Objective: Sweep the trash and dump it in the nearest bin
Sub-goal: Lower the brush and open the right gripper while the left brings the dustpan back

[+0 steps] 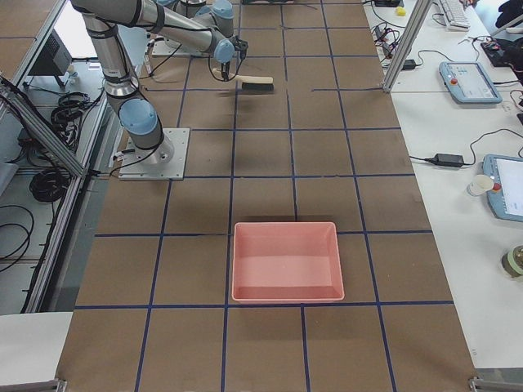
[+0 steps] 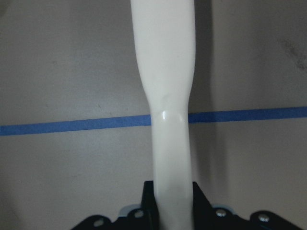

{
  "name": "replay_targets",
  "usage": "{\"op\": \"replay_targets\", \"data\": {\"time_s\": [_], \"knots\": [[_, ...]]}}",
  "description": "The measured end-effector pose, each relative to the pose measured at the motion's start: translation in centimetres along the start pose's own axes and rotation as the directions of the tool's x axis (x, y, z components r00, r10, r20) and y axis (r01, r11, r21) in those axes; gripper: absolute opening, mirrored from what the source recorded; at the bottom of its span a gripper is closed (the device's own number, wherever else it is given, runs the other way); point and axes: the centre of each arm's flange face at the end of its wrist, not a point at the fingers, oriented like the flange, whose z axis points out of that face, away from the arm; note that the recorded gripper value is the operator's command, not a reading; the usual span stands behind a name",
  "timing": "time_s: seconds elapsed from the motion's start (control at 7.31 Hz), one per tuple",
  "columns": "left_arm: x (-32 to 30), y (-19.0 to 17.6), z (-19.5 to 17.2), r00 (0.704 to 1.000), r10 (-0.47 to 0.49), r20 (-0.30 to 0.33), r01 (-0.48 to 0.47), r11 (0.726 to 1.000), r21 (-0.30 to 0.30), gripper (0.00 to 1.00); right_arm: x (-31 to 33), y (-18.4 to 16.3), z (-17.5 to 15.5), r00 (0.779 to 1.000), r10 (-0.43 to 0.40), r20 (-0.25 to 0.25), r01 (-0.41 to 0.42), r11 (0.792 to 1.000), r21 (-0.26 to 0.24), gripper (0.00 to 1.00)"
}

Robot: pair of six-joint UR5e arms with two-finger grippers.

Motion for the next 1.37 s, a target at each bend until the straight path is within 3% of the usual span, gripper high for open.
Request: {"op": "replay_targets", "data": {"time_s": [0.27,0.55,1.1,1.37], "knots": [[0.4,-1.4,-2.9,1.000,0.012,0.026,-0.015,0.992,0.127,0.08,0.0,0.1,0.1,1.000,0.000,-0.003,0.000,1.000,-0.003,0.47],[0.9,-5.0,-5.7,0.997,0.042,0.059,-0.056,0.965,0.255,0.08,0.0,0.1,0.2,1.000,0.000,-0.004,0.000,1.000,-0.002,0.69],[2.2,-16.2,-8.9,0.993,0.093,0.079,-0.119,0.873,0.473,0.08,0.6,-1.2,-0.4,1.000,0.018,0.000,-0.018,1.000,0.018,0.94],[2.9,-22.4,-9.9,0.991,0.120,0.062,-0.135,0.836,0.532,0.08,0.3,-4.1,-3.4,1.000,0.014,0.027,-0.016,0.997,0.071,1.00]]}}
